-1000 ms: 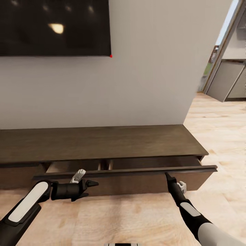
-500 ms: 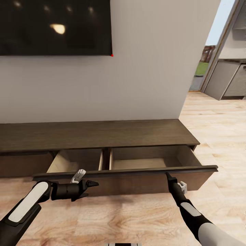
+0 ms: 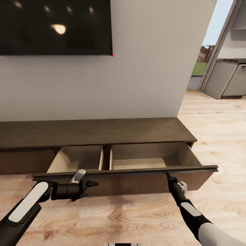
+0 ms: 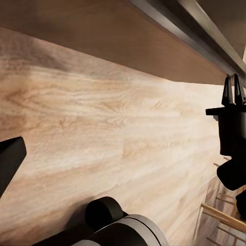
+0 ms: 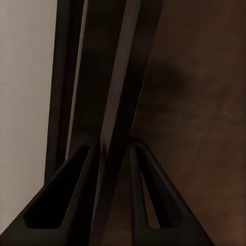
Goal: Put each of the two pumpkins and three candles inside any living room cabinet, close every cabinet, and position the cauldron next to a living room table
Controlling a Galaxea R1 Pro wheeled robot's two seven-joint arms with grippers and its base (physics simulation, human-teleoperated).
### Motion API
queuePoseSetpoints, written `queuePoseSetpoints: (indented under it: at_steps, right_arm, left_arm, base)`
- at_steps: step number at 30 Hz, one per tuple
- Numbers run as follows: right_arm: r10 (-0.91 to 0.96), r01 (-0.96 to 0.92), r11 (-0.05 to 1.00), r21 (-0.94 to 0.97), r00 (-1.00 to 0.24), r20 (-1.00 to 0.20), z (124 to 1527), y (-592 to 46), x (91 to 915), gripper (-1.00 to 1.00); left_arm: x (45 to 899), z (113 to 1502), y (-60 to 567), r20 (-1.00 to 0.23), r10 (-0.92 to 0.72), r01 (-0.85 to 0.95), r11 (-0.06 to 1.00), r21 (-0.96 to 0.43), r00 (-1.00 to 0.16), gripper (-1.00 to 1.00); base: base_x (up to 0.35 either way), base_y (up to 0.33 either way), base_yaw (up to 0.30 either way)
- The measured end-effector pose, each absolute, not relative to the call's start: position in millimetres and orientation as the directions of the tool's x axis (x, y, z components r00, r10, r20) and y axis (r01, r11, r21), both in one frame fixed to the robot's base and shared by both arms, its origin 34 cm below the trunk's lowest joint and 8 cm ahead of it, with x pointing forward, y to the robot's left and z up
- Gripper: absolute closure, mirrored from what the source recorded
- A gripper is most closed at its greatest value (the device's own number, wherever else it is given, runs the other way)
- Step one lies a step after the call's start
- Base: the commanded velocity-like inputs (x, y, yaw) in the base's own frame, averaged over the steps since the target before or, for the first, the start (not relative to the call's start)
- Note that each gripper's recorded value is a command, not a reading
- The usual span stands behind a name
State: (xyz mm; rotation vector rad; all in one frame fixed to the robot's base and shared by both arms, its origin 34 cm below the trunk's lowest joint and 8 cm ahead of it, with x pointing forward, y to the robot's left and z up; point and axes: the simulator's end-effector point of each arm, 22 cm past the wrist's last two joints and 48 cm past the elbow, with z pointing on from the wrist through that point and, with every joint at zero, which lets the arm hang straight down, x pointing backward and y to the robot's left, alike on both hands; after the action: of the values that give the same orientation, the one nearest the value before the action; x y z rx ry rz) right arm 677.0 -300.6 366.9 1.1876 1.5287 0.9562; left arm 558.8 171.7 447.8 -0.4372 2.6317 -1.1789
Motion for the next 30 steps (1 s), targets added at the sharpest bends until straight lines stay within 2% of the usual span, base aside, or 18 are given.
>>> queuePoseSetpoints:
  at_steps: [19,30]
  right_arm:
    - [0.975,0.238,0.222,0.945,-0.081,-0.209,366.9,-301.6,677.0,1.00]
    - [0.974,0.238,0.223,0.945,-0.082,-0.209,367.0,-301.5,676.9,1.00]
  left_arm:
    - [558.8,447.4,171.9,-0.081,-0.358,-0.178,0.633,-0.753,-0.930,-1.00]
    - [558.9,447.5,172.0,-0.082,-0.358,-0.178,0.633,-0.753,-0.930,-1.00]
  base:
    - [-0.099,0.000,0.000]
    - [-0.009,0.000,0.000]
